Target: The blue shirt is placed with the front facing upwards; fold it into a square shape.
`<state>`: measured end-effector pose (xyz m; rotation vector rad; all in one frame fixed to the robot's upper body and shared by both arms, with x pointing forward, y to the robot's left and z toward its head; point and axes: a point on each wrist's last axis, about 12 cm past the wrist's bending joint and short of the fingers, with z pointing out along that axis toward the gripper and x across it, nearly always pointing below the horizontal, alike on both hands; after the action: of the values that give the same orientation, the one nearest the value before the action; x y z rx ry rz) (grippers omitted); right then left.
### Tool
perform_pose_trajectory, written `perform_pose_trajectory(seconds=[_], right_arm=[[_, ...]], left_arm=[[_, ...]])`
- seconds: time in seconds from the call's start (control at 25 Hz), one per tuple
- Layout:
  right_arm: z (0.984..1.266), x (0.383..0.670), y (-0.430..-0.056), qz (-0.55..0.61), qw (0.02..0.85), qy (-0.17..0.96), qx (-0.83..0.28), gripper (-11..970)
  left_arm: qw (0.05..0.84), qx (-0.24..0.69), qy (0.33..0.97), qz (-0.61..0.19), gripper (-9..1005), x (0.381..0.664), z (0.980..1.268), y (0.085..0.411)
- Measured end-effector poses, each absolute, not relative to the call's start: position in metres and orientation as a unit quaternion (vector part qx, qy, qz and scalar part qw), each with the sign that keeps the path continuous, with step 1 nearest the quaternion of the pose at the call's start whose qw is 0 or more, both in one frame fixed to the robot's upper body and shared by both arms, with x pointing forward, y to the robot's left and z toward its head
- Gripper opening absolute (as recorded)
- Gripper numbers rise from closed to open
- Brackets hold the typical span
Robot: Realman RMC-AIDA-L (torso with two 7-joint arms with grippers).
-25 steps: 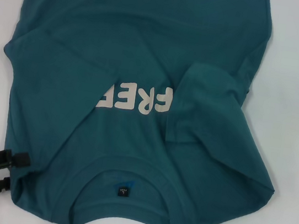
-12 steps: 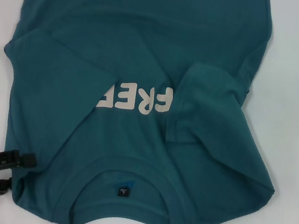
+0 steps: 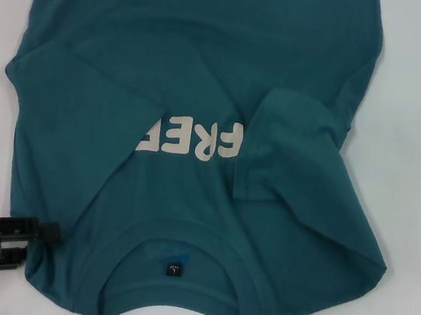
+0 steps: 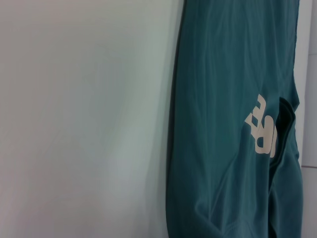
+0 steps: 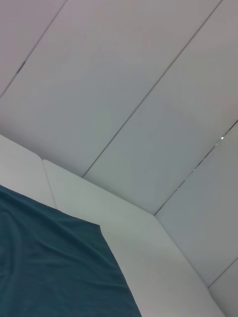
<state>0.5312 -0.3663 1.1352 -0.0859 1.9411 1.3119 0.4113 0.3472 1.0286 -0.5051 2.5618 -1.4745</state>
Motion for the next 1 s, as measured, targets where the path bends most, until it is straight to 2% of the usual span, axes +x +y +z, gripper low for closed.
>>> perform_pose_trajectory(seconds=[0.12,0.28,0.52,0.84,1.0], right_arm=[[1.1347,0.531,-0.3666,0.517,0.388,0.762,-0.032,901],[1.134,0.531,-0.3678,0.52,0.388,0.761,-0.029,901],[1.134,0.5316,-0.3688,0.519,0.389,0.761,-0.027,900],[1.1322,0.5311,-0.3686,0.521,0.386,0.761,-0.023,899],[1.1327,0.532,-0.3681,0.521,0.387,0.761,-0.024,898]], left_arm=[[0.074,-0.165,0.854,-0.488,735,0.4119,1.0301,0.3472],[0.075,-0.161,0.856,-0.486,535,0.4116,1.0311,0.3457],[0.079,-0.167,0.851,-0.492,331,0.4109,1.0326,0.3485],[0.089,-0.17,0.843,-0.503,98,0.4096,1.0365,0.3523],[0.089,-0.168,0.843,-0.503,47,0.4087,1.0365,0.3524]])
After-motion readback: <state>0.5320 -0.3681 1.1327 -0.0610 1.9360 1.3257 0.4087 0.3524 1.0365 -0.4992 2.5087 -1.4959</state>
